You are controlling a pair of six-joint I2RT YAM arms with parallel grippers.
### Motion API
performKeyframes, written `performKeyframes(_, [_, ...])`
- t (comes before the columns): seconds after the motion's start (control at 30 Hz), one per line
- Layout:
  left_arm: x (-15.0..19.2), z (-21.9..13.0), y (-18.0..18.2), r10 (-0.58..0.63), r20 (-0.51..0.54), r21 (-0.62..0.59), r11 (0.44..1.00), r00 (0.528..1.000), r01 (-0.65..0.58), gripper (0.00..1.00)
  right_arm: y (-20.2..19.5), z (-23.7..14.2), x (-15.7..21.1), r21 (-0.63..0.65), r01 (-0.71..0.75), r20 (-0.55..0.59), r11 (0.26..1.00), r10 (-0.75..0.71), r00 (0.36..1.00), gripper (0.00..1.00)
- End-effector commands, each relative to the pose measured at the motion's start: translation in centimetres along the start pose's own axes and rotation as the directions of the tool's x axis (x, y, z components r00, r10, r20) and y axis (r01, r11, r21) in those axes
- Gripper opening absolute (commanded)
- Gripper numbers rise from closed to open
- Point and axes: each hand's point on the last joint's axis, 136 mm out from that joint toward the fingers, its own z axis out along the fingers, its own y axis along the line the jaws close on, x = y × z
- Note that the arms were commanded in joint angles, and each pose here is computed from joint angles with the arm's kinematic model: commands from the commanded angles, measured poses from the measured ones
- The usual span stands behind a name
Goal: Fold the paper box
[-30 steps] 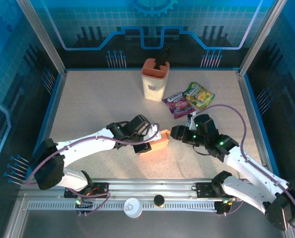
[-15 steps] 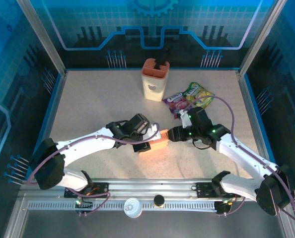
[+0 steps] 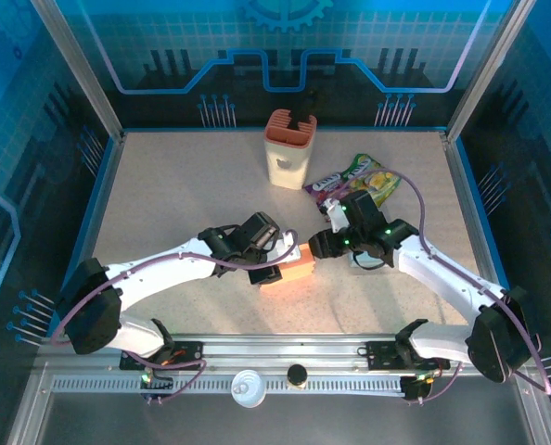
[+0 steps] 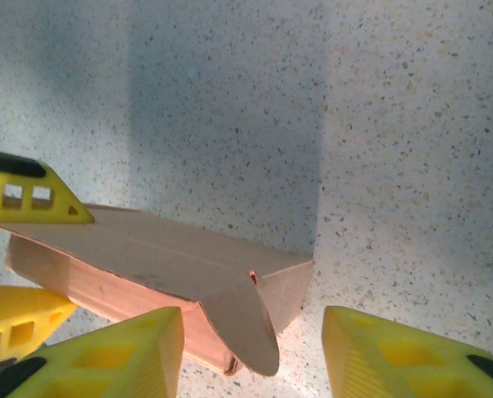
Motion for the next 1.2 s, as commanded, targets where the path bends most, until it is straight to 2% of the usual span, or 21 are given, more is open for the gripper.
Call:
performKeyframes(0.0, [0.1, 0.2, -0.3, 0.015, -0.008, 0.031, 0.999, 1.0, -0.015, 0.47, 0.7, -0.2, -0.8, 0.004, 0.044, 0.01, 0.999, -0.044, 0.999, 0.41])
performKeyframes(0.1, [0.1, 0.1, -0.2, 0.014, -0.009, 0.029, 0.999, 1.0, -0.014, 0.48, 0.8, 0.0, -0.9, 0.009, 0.053, -0.003, 0.999, -0.053, 0.999, 0.34])
performKeyframes(0.47, [0.1, 0.3, -0.2, 0.013, -0.013, 0.032, 0.999, 1.0, -0.012, 0.48, 0.9, 0.3, 0.4, 0.041, 0.074, -0.023, 0.996, -0.073, 0.997, 0.32])
performKeyframes(0.67, [0.2, 0.3, -0.2, 0.013, -0.016, 0.034, 0.999, 1.0, -0.012, 0.47, 0.7, -0.5, 1.4, 0.037, 0.072, 0.013, 0.997, -0.072, 0.997, 0.42])
performKeyframes(0.77, [0.1, 0.3, -0.2, 0.015, -0.011, 0.034, 0.999, 1.0, -0.014, 0.47, 0.6, -0.4, 1.4, 0.047, 0.078, 0.004, 0.996, -0.079, 0.997, 0.43])
performKeyframes(0.93, [0.1, 0.2, -0.2, 0.013, -0.015, 0.035, 0.999, 1.0, -0.013, 0.47, 0.4, 0.8, 1.2, 0.049, 0.09, -0.037, 0.995, -0.089, 0.995, 0.4])
performKeyframes(1.17, [-0.1, 0.4, -0.2, 0.013, -0.014, 0.041, 0.999, 1.0, -0.013, 0.47, 1.2, 0.4, -0.6, 0.043, 0.102, 0.003, 0.994, -0.102, 0.995, 0.32])
